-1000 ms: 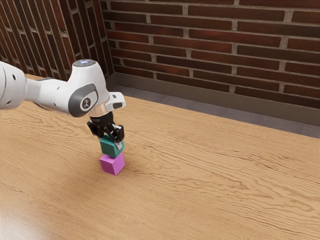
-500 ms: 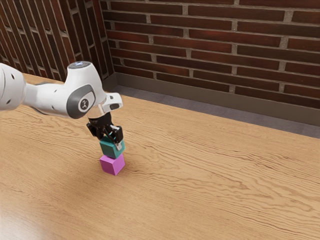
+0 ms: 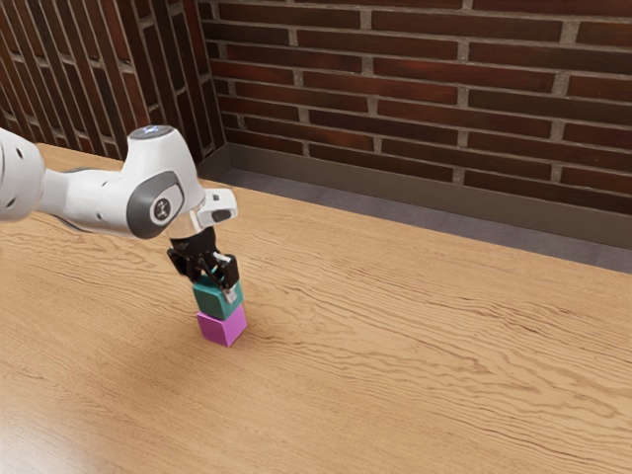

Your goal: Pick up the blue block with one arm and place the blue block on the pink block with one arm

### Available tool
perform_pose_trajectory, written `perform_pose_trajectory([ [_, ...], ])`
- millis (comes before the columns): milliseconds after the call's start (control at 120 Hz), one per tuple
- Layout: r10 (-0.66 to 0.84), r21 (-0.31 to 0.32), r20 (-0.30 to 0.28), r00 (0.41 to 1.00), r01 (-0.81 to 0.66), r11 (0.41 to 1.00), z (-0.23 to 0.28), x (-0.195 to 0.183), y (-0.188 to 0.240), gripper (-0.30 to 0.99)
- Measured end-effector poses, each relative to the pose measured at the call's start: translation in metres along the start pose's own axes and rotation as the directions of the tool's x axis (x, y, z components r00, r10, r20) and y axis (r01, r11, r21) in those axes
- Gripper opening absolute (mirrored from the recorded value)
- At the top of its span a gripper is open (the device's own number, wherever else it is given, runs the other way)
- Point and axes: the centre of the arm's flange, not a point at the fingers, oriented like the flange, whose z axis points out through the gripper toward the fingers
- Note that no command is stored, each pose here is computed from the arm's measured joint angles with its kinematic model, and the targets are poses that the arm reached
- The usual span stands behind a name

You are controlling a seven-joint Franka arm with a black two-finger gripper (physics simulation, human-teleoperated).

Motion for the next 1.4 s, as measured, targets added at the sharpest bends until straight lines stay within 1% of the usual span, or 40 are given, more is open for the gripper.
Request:
perform_pose_trajectory([
  [300, -0.013, 0.005, 0.001, 1.000, 0.013, 1.000, -0.003, -0.006, -0.012, 0.29],
  [1400, -0.012, -0.009, -0.005, 1.000, 0.012, 1.000, -0.003, 0.000, -0.014, 0.28],
])
